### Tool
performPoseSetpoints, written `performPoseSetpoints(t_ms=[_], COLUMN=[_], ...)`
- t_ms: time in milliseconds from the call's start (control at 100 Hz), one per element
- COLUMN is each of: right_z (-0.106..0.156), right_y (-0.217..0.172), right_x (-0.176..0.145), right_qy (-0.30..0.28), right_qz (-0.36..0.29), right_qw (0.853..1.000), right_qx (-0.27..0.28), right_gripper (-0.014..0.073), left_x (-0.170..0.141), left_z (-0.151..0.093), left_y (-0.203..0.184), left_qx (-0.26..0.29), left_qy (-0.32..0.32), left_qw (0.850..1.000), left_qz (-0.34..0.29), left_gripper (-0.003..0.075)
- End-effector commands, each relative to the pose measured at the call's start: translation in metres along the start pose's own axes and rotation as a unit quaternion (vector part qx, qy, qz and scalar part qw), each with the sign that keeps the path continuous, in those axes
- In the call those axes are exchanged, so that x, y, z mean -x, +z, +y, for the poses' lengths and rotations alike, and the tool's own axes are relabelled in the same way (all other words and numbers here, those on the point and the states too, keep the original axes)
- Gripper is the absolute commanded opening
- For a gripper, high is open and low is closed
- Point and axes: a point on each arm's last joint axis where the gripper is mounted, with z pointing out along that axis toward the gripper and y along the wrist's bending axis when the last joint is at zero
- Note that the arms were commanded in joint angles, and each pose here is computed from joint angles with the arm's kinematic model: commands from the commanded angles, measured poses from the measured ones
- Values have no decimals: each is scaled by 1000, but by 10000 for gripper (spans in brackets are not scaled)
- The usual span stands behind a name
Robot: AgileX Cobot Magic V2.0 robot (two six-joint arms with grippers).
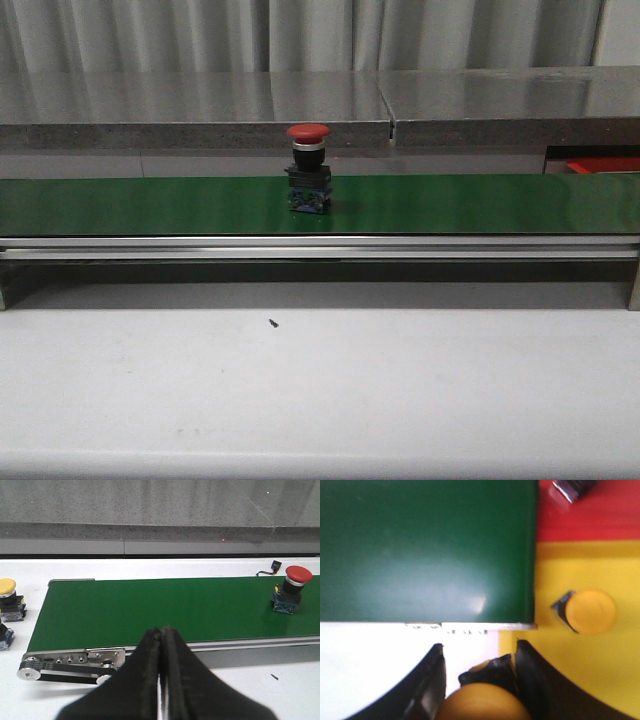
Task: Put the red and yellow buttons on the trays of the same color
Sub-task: 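Grasp the yellow button at the conveyor end with the right gripper, then lower the yellow button into the yellow tray and open the right gripper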
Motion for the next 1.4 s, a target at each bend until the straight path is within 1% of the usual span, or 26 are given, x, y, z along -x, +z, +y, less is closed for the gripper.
performPoseSetpoints(t_ms=[0,60,130,200,280,440,610,690,740,780,830,880,900,920,980,1020,1140,1270,1330,1390], right_z=[-16,-26,-38,-47,-54,-61,-67,-67,-67,-67,-66,-66,-66,-66,-66,-66,-64,-55,-46,-31], right_y=[-8,2,10,15,19,32,54,58,58,57,57,57,57,57,56,55,44,17,4,-10], right_x=[-9,-22,-34,-42,-43,-44,-49,-50,-50,-50,-50,-50,-50,-50,-50,-49,-46,-40,-36,-31], right_qy=[29,49,73,97,119,129,143,150,150,150,150,150,150,149,149,149,147,137,115,76], right_qz=[-35,-26,-30,-45,-69,-61,-28,-22,-21,-21,-21,-20,-20,-21,-21,-24,-47,-92,-110,-129], right_qw=[999,998,996,992,988,987,987,986,986,986,986,986,986,986,986,986,986,984,985,987], right_qx=[-25,-35,-50,-63,-73,-78,-70,-65,-65,-65,-65,-64,-64,-64,-64,-64,-68,-71,-67,-56], right_gripper=[97,97,97,97,97,97,98,103,128,174,252,361,389,442,524,558,560,560,560,560], left_x=[13,13,13,13,13,13,13,13,13,13,13,13,13,13,13,13,13,13,13,13], left_z=[1,1,1,1,1,1,1,1,1,1,1,1,1,1,1,1,1,1,1,1], left_y=[-3,-3,-3,-3,-3,-3,-3,-3,-3,-3,-3,-3,-3,-3,-3,-3,-3,-3,-3,-3], left_qx=[10,10,10,10,10,10,10,10,10,10,10,10,10,10,10,10,10,10,10,10], left_qy=[-9,-9,-9,-9,-9,-9,-9,-9,-9,-9,-9,-9,-9,-9,-9,-9,-9,-9,-9,-9], left_qw=[999,999,999,999,999,999,999,999,999,999,999,999,999,999,999,999,999,999,999,999], left_qz=[-40,-40,-40,-40,-40,-40,-40,-40,-40,-40,-40,-40,-40,-40,-40,-40,-40,-40,-40,-40], left_gripper=[-19,-19,-19,-19,-19,-19,-19,-19,-19,-19,-19,-19,-19,-19,-19,-19,-19,-19,-19,-19])
